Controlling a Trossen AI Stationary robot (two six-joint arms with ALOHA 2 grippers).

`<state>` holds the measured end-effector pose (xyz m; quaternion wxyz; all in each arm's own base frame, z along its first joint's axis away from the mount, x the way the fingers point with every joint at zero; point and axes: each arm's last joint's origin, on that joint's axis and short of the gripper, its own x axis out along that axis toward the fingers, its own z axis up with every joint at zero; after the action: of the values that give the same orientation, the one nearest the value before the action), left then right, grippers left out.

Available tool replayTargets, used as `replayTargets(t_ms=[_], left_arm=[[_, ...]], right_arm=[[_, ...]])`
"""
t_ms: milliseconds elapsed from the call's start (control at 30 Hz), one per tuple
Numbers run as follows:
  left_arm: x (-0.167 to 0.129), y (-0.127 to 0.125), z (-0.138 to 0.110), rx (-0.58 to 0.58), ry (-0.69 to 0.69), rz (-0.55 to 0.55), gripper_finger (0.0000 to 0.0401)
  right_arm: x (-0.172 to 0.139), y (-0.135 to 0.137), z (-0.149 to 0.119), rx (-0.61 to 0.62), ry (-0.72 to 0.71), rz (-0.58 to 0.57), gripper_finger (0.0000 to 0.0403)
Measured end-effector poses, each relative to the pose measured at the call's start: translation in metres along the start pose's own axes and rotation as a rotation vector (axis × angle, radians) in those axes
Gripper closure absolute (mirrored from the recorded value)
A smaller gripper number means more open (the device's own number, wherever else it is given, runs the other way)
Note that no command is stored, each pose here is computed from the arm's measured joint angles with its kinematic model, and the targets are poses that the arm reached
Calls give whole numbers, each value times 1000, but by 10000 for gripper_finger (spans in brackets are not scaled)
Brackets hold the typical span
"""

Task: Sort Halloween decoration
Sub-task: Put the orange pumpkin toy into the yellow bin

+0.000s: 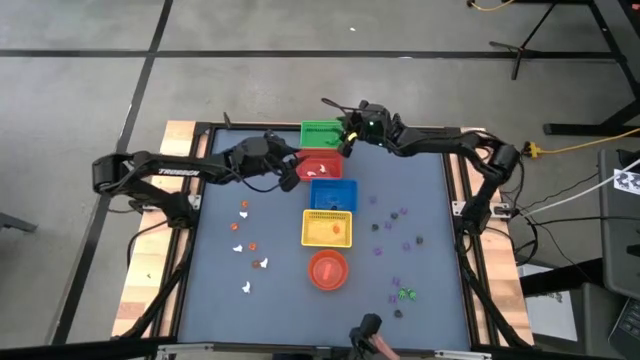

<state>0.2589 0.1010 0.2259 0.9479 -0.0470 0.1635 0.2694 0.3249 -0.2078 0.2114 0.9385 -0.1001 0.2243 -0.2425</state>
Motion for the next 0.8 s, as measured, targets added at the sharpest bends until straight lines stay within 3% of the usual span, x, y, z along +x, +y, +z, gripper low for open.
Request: replayTargets(t_ms=[333,567,800], left_arm=[[-47,9,-10,-185,284,46,270],[-66,15,-36,-249,583,144,270],[-79,19,-52,-310,791,250,270]], right_arm=[[-32,-5,17,11,55,38,242],[-37,0,20,59,63,73,242],[-37,10,23,53,45,139,242]])
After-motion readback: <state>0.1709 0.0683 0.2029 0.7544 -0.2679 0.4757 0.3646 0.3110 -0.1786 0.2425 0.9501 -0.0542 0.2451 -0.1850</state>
